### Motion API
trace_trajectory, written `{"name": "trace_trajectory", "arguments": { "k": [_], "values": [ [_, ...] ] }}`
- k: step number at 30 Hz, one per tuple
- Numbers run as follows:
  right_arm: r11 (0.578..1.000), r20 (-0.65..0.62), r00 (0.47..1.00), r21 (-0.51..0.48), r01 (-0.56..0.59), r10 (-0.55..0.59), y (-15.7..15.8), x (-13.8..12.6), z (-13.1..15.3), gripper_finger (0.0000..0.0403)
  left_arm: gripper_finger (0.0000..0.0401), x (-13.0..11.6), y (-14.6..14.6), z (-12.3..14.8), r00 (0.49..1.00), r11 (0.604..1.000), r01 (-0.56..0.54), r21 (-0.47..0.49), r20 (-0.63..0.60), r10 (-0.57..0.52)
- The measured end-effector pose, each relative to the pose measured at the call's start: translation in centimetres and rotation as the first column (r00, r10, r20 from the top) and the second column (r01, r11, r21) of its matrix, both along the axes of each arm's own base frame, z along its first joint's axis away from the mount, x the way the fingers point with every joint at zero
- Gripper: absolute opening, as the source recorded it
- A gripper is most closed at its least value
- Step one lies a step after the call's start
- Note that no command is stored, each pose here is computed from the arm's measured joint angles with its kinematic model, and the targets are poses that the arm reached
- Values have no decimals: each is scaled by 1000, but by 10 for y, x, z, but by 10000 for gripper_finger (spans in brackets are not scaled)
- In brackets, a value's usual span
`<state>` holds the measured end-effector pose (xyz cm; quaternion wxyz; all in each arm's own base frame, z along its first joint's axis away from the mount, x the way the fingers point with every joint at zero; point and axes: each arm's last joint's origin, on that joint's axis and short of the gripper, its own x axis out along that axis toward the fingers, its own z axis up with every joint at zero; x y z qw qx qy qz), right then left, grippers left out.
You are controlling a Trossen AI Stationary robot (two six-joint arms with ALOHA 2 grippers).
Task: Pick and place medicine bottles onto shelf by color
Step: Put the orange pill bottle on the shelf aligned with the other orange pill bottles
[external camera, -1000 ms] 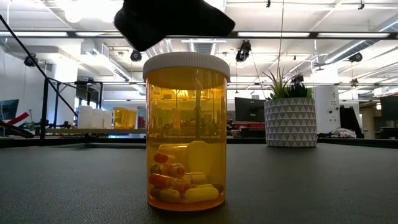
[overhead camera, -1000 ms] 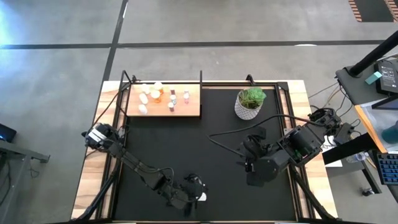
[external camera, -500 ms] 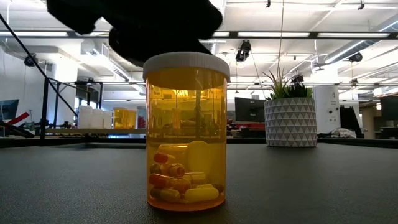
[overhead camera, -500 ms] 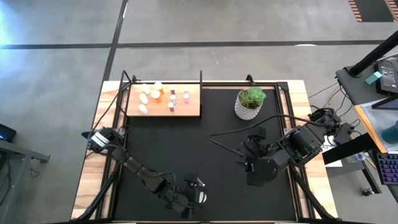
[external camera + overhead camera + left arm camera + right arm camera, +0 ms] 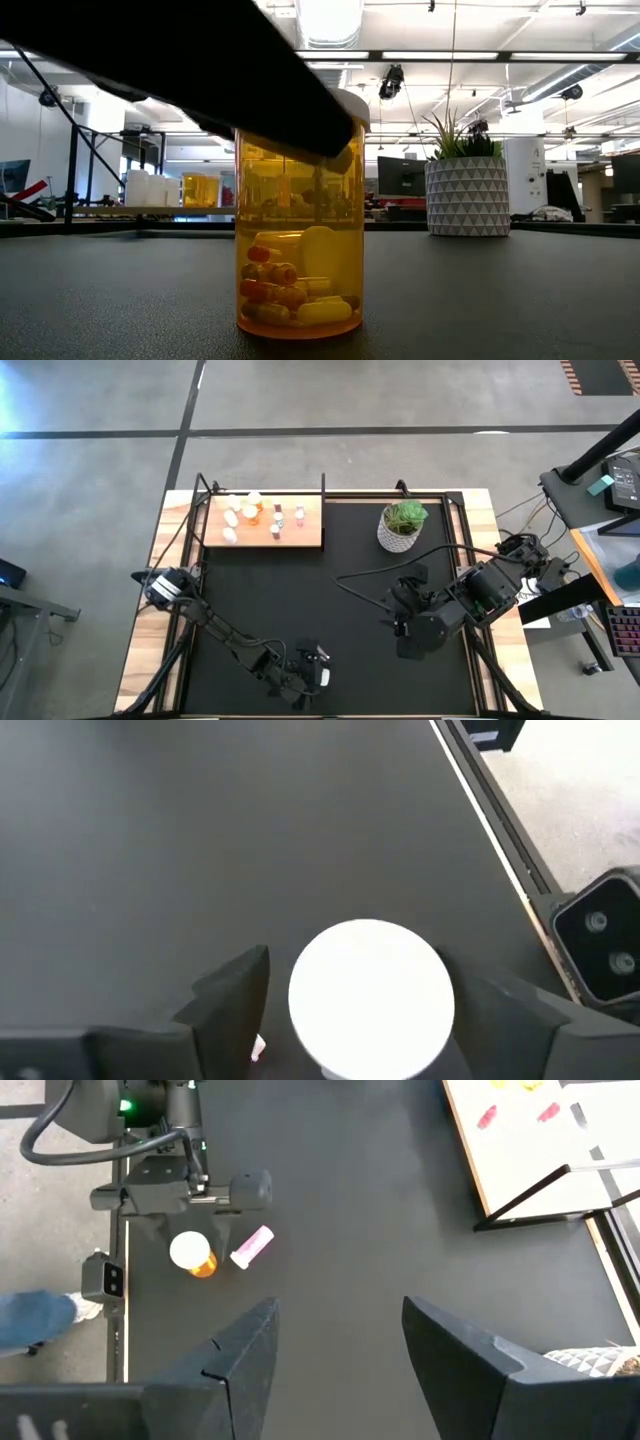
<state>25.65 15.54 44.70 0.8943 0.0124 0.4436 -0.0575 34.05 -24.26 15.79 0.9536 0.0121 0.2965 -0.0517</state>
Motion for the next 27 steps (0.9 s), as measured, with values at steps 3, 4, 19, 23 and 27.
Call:
{"name": "trace_trajectory", "arguments": {
  "k": [3, 4, 19, 23, 27],
  "values": [
    [1000, 0, 1000, 0, 0, 0, 0, 0, 0, 203, 236, 0, 0, 2, 1000, 1000, 0, -2, 4, 0],
    [1000, 0, 1000, 0, 0, 0, 0, 0, 0, 203, 224, 0, 0, 2, 1000, 1000, 0, -3, 5, 0],
    [1000, 0, 1000, 0, 0, 0, 0, 0, 0, 203, 212, 0, 3, 12, 999, 999, -38, 11, 32, 38],
    [1000, 1, 1000, 0, 0, 0, 0, 0, 0, 203, 204, -4, 9, 20, 999, 998, -51, 38, 9, 51],
    [1000, 0, 1000, 0, 0, 0, 0, 0, 0, 203, 192, -14, 21, 33, 996, 992, -68, 102, -59, 74]
  ]
}}
